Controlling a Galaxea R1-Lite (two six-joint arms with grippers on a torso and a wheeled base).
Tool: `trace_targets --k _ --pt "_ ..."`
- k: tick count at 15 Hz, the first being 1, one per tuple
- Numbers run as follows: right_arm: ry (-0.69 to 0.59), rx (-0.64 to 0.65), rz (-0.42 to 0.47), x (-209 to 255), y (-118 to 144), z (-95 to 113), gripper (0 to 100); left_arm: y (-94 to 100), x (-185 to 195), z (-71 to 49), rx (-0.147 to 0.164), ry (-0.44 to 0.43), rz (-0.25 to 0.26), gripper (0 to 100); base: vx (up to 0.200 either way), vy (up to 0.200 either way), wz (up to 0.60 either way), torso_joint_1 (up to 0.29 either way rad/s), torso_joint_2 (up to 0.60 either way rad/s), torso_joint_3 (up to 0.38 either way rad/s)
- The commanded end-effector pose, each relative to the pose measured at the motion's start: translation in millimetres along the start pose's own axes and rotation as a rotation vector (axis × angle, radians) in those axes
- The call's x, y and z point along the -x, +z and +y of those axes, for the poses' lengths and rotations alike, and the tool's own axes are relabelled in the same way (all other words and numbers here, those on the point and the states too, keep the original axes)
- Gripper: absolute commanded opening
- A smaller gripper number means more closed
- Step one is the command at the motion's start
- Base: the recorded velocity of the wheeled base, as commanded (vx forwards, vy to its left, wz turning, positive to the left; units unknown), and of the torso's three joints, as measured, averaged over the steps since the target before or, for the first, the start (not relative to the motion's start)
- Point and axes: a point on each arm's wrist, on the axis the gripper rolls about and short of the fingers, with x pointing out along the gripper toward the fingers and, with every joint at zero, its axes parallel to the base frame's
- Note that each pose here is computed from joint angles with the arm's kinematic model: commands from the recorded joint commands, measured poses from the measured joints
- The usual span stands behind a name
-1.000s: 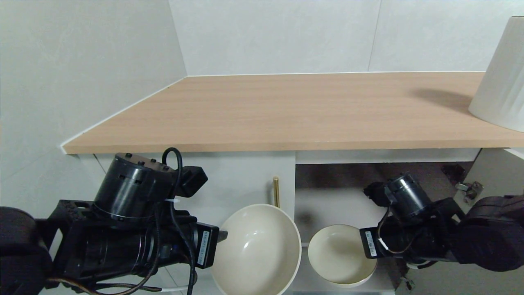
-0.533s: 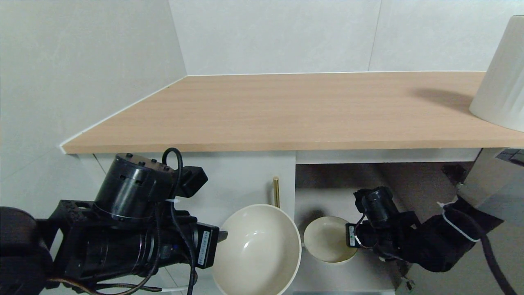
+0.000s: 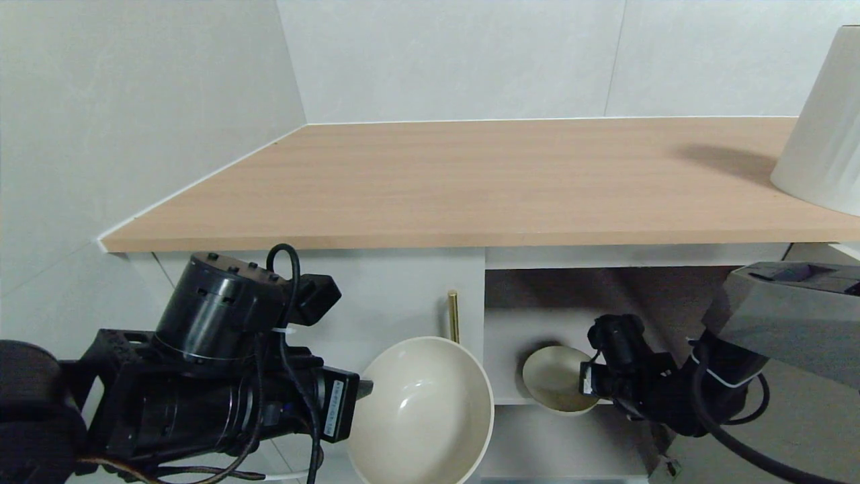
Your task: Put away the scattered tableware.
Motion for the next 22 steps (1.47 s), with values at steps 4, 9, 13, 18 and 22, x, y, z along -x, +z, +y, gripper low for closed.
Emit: trace_targets --k 4,9,13,18,22 --pt "-0.078 -0.032 -0.037 -16.6 6.6 -6.7 0 0.0 -0.4 0.1 0.001 0.001 0.001 0 0.000 0.000 0.00 0.000 0.00 0.000" --pt "-0.096 -0.040 -0.079 -26.3 13.1 -4.0 0 0.0 -0.4 0.1 -0.001 0.001 0.001 0 0.000 0.000 0.00 0.000 0.00 0.000" --pt "-0.103 -0.048 -0.097 -30.2 19.3 -5.5 0 -0.1 -0.8 0.1 -0.001 0.002 0.002 0 0.000 0.000 0.00 0.000 0.00 0.000" --pt "-0.104 -0.049 -0.099 -30.7 19.7 -5.2 0 0.1 -0.8 0.1 -0.001 0.001 0.001 0 0.000 0.000 0.00 0.000 0.00 0.000" --pt "-0.101 -0.053 -0.104 -30.4 21.3 -4.6 100 0.1 -0.8 0.4 -0.001 0.014 -0.004 0 0.000 0.000 0.00 0.000 0.00 0.000"
